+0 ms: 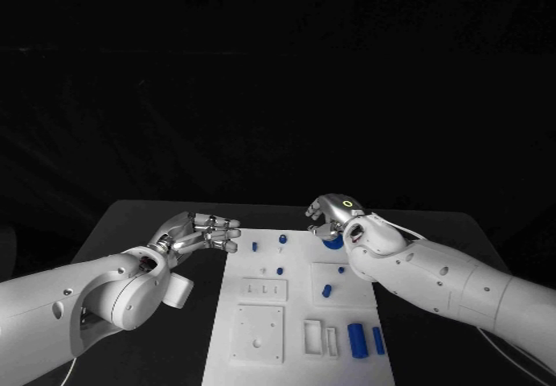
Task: Assemble the parts on the task board
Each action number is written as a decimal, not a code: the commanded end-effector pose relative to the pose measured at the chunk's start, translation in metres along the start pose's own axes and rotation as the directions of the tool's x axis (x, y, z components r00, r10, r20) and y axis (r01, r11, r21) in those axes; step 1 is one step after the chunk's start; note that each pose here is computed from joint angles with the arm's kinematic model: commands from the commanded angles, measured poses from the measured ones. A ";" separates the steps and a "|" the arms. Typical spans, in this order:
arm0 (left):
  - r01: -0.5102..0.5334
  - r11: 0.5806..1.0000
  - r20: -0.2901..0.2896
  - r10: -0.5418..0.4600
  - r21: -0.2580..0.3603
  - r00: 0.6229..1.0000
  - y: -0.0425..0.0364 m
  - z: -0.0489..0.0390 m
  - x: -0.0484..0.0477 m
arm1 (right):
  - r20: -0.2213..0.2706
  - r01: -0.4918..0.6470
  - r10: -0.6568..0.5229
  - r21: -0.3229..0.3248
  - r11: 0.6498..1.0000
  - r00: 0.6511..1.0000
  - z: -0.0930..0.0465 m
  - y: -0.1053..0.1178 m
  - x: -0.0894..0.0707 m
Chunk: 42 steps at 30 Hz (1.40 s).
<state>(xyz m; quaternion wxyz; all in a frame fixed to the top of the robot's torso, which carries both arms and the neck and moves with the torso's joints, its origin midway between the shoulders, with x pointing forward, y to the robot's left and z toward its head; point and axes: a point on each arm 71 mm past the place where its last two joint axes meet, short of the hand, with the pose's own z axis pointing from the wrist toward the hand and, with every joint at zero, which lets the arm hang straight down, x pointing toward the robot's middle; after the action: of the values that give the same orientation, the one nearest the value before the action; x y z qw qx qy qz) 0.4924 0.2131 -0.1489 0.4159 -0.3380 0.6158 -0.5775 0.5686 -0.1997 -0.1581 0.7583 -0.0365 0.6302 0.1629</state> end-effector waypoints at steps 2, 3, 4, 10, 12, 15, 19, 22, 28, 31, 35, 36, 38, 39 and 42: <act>-0.001 1.000 -0.003 0.001 0.008 1.000 -0.0015 -0.0002 -0.0010 | -0.088 -0.013 0.017 0.043 0.999 0.996 -0.005 -0.016 -0.003; -0.001 1.000 -0.002 0.001 0.008 1.000 -0.0014 -0.0002 -0.0014 | -0.102 -0.016 0.021 0.051 0.999 0.995 -0.006 -0.020 -0.004; -0.001 1.000 -0.002 0.001 0.007 1.000 -0.0014 -0.0002 -0.0016 | -0.111 -0.017 0.023 0.055 0.998 0.994 -0.007 -0.023 -0.005; 0.001 1.000 -0.002 -0.001 0.005 1.000 -0.0009 0.0000 -0.0026 | -0.188 -0.020 0.036 0.088 0.996 0.981 -0.009 -0.039 -0.002; 0.001 1.000 -0.003 -0.001 0.005 1.000 -0.0007 0.0002 -0.0027 | -0.208 -0.018 0.038 0.101 0.995 0.977 -0.009 -0.043 -0.001; 0.002 1.000 -0.004 -0.002 0.004 1.000 -0.0005 0.0005 -0.0027 | -0.232 -0.014 0.041 0.116 0.993 0.972 -0.009 -0.047 0.002; 0.002 1.000 -0.005 -0.002 0.003 1.000 -0.0003 0.0010 -0.0026 | -0.255 -0.010 0.043 0.128 0.992 0.966 -0.008 -0.050 0.005; 0.002 1.000 -0.007 -0.002 0.003 1.000 -0.0002 0.0014 -0.0025 | -0.266 -0.007 0.043 0.135 0.991 0.963 -0.007 -0.051 0.008; 0.003 1.000 -0.009 -0.003 0.002 1.000 -0.0001 0.0020 -0.0019 | -0.279 0.001 0.043 0.156 0.988 0.959 -0.006 -0.055 0.013; 0.003 1.000 -0.009 -0.003 0.002 1.000 0.0000 0.0023 -0.0018 | -0.279 0.003 0.043 0.164 0.987 0.959 -0.005 -0.057 0.014; 0.003 1.000 -0.010 -0.003 0.001 1.000 0.0002 0.0025 -0.0018 | -0.277 0.000 0.047 0.167 0.986 0.960 -0.004 -0.056 0.016; 0.003 1.000 -0.010 -0.003 0.001 1.000 0.0002 0.0026 -0.0019 | -0.277 -0.001 0.047 0.167 0.986 0.960 -0.004 -0.056 0.017; 0.003 1.000 -0.010 -0.003 0.000 1.000 0.0003 0.0028 -0.0018 | -0.278 -0.003 0.050 0.166 0.986 0.959 -0.004 -0.055 0.018; 0.003 1.000 -0.010 -0.003 0.000 1.000 0.0003 0.0029 -0.0018 | -0.278 -0.004 0.051 0.166 0.986 0.959 -0.003 -0.054 0.018; 0.003 1.000 -0.011 -0.003 0.000 1.000 0.0004 0.0032 -0.0015 | -0.279 -0.007 0.054 0.168 0.986 0.959 -0.003 -0.054 0.020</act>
<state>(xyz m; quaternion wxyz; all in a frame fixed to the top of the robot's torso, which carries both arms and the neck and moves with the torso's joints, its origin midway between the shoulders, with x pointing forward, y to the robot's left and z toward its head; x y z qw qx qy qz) 0.4964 0.2159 -0.1500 0.4184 -0.3405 0.6167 -0.5734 0.5848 -0.2478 -0.1839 0.6645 0.0151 0.7384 0.1140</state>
